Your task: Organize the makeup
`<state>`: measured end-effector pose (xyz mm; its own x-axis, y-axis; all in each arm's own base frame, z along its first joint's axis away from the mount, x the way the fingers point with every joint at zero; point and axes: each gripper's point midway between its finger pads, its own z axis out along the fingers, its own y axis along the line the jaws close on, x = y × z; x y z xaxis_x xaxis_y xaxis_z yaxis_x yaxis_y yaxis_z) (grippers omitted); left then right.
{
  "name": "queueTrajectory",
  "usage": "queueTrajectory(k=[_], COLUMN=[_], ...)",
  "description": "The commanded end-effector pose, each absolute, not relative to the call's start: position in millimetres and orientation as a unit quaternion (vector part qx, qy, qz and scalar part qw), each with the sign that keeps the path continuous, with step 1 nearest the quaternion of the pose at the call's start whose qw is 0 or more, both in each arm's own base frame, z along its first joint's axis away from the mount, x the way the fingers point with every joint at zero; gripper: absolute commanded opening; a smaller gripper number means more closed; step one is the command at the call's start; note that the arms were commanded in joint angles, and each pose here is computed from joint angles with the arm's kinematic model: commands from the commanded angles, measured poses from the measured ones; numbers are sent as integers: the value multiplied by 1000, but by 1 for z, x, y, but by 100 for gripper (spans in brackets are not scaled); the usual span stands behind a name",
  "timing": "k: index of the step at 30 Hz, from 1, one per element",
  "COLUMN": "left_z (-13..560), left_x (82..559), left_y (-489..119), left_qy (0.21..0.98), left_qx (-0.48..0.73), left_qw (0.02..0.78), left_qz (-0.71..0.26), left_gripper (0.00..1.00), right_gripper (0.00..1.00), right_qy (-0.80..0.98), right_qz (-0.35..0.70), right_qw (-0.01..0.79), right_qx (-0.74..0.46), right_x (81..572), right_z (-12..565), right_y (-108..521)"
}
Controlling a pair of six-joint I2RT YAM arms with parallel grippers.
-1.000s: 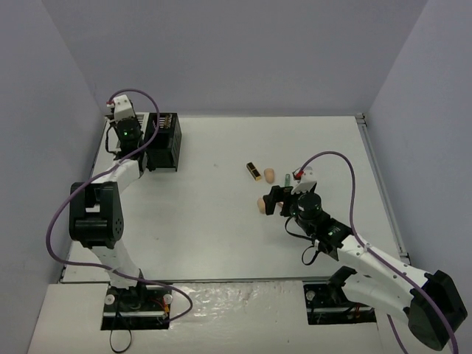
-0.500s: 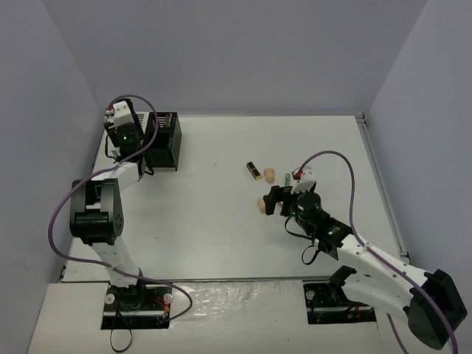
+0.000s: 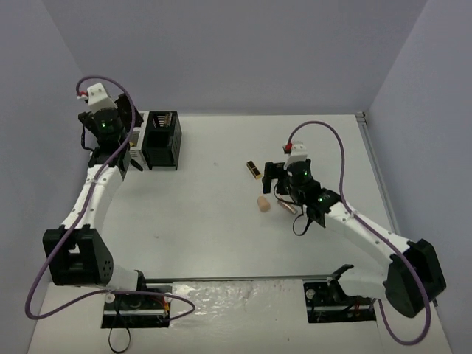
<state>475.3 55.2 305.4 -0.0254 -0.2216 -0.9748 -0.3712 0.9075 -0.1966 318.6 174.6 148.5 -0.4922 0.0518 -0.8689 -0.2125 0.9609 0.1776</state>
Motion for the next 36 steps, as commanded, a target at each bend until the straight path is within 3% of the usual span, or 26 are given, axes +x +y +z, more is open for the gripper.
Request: queueTrajectory(k=[1,8,14,20,28,32,36], left_z=[342,318,280,222,217,219,225], left_x=[421,340,292,279,279,281,281], left_y=[-6,-56,-64,-68,-70,-78,-87], left_qy=[760,820,822,845,854,852,844], left_qx=[-180,-109,-95,-105,-102,-104,-112], left_qw=[622,542,533,490,473,469,467], left_qz=[-52,-145,-178,-187,-188,-209,-240], left_gripper=[95,97,97,97,97,97,97], right_gripper=[91,78,67,59,50,36,9], right_qy=[858,872,877,888,897,900,892], right_qz=[137,121,118,103,92,78,59], right_qw=[487,443,421,396,378,375,392], right_qx=[-90,-169,-202,-209,-210,-207,-218], right_x=[356,401,426,444,454,457,455], right_z=[157,129,104,68,41,31,41], right_y=[191,221,239,245,249,247,250])
